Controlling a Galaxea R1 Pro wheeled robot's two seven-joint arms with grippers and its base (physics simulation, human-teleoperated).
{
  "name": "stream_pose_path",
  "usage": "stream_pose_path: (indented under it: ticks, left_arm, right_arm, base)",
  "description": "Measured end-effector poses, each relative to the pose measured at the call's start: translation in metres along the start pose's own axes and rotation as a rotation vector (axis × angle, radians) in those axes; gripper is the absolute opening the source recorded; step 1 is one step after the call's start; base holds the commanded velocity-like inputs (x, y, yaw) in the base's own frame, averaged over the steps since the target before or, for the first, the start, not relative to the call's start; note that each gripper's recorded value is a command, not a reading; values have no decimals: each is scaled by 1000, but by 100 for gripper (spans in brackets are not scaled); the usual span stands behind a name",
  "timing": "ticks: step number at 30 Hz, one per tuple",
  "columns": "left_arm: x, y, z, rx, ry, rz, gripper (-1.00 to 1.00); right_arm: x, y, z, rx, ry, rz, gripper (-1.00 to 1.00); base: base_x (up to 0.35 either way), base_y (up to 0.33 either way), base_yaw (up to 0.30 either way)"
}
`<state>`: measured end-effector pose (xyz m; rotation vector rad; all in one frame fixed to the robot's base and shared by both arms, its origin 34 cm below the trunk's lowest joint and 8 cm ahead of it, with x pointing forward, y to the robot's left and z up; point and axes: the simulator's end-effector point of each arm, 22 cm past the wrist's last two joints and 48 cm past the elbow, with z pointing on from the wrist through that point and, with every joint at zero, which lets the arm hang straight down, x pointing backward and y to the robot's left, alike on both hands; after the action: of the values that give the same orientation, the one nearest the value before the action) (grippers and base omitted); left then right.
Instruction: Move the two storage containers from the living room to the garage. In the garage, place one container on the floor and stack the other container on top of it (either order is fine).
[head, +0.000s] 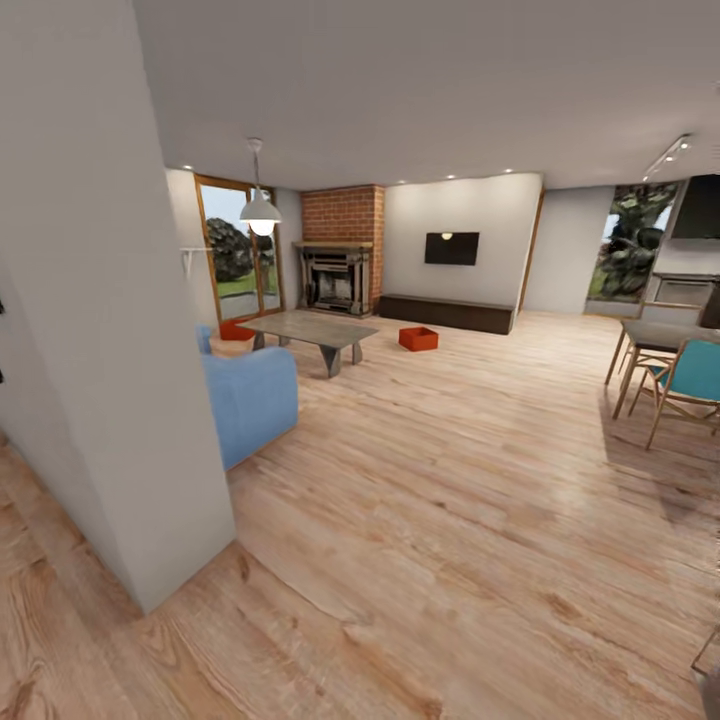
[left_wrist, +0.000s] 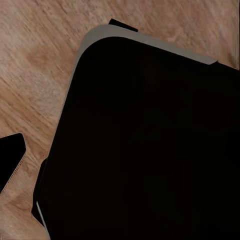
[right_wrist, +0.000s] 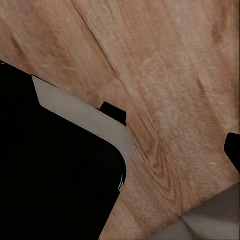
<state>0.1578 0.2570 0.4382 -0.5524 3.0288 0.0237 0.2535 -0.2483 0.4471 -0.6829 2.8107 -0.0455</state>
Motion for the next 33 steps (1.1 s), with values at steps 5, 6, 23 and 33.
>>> stream_pose_path:
  ticks: [5,6,23,33]
  left_arm:
    - [2,1,0,-2,5,0,100]
    - [2,1,0,-2,6,0,100]
    - [4,1,0,-3,10,0,100]
    - [4,1,0,-4,9,0,100]
  right_arm:
    - [2,1,0,-2,6,1,100]
    - [2,2,0,-4,7,2,100]
    - [2,5,0,-9,9,2,100]
    - [2,6,0,-10,8,3,100]
  base:
    - [325,0,-213]
    - [325,0,-251]
    - [325,0,-277]
    - [325,0,-72]
